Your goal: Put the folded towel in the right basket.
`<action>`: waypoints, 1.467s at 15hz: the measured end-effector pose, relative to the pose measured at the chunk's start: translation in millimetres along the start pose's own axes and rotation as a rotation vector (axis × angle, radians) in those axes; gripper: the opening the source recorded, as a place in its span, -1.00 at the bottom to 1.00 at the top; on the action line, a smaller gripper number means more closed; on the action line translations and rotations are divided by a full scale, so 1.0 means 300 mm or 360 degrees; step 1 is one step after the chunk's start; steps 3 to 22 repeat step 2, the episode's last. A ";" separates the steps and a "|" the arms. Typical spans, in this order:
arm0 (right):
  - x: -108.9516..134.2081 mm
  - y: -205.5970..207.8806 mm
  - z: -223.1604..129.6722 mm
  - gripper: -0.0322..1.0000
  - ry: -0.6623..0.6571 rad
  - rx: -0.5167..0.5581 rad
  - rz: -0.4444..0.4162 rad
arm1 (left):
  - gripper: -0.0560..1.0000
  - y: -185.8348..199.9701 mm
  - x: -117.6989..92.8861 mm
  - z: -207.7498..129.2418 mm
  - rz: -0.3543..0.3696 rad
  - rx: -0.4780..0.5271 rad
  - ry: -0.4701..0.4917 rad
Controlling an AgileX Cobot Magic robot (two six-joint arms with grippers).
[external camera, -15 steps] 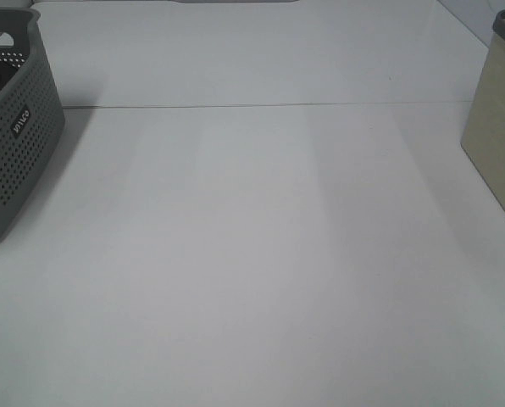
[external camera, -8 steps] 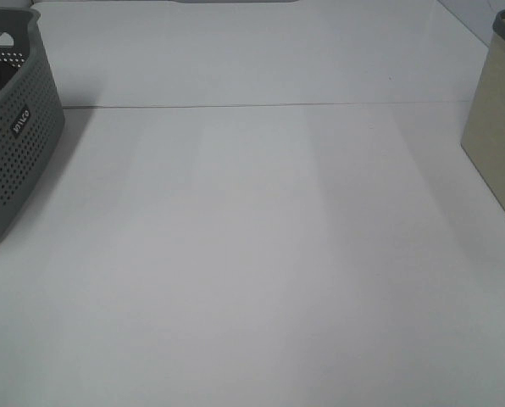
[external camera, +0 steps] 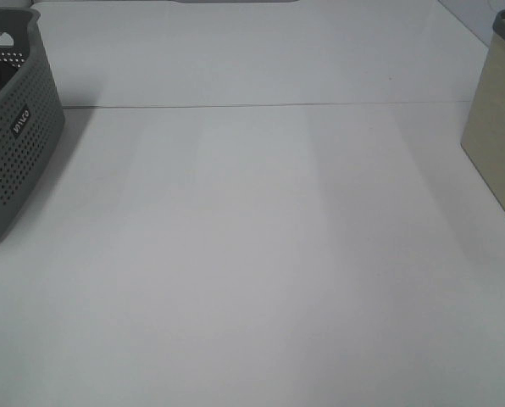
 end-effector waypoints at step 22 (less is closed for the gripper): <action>0.000 0.000 0.000 0.84 0.0000 0.0000 0.0000 | 0.98 0.000 0.000 0.000 0.0000 0.0000 0.0000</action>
Point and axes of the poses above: a point on each arm's last joint axis where the gripper is mounted, y pointing back along that axis away from the gripper, x along the wrist's bending axis when the last joint is at zero, z = x × y, the point moved 10 cm from there along -y, pointing out along that axis toward the gripper, and after that the axes turned 9 degrees about y, right-handed, at the moved point
